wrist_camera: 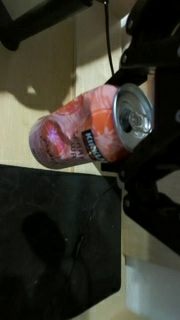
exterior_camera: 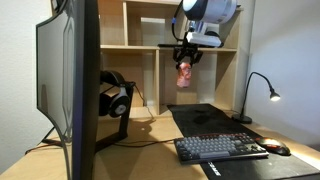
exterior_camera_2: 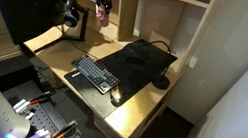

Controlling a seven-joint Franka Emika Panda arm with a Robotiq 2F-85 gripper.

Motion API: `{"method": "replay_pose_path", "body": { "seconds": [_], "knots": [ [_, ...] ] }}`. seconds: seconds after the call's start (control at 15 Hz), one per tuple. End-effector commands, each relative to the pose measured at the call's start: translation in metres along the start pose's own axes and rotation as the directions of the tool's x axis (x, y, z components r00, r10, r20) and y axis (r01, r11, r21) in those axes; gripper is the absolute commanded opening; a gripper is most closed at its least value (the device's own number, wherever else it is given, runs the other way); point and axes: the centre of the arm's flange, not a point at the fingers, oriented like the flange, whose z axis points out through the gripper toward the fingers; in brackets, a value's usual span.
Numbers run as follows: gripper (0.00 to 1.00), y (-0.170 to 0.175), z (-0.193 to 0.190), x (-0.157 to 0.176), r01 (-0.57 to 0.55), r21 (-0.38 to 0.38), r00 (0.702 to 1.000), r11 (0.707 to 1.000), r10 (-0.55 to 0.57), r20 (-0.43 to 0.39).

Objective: Move the can towards the right edge of the table

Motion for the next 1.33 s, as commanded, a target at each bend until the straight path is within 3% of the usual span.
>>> {"method": "replay_pose_path", "body": {
  "seconds": [0.0, 0.27, 0.33, 0.47, 0.6, 0.67, 0.8, 0.93, 1.2, 1.27],
  "knots": [
    [0.43, 0.013, -0.056, -0.07, -0.171, -0.095, 0.985, 0.981, 0.167, -0.055],
    [0.43, 0.038, -0.096, -0.129, -0.382, -0.175, 0.923, 0.908, 0.364, -0.124],
    [0.68, 0.027, -0.072, -0.08, -0.311, -0.134, 0.949, 0.941, 0.3, -0.097],
    [0.68, 0.037, -0.087, -0.104, -0.364, -0.154, 0.93, 0.919, 0.348, -0.119],
    [0.68, 0.038, -0.092, -0.114, -0.374, -0.158, 0.926, 0.914, 0.357, -0.127],
    [0.43, 0.04, -0.08, -0.109, -0.378, -0.188, 0.926, 0.907, 0.364, -0.105],
    [0.43, 0.065, -0.081, -0.115, -0.44, -0.228, 0.898, 0.869, 0.424, -0.117],
    [0.43, 0.1, -0.11, -0.131, -0.552, -0.228, 0.833, 0.802, 0.524, -0.175],
    [0.43, 0.128, -0.121, -0.125, -0.732, -0.179, 0.678, 0.658, 0.674, -0.292],
    [0.43, 0.131, -0.123, -0.124, -0.757, -0.137, 0.648, 0.639, 0.705, -0.289]
  ]
}}
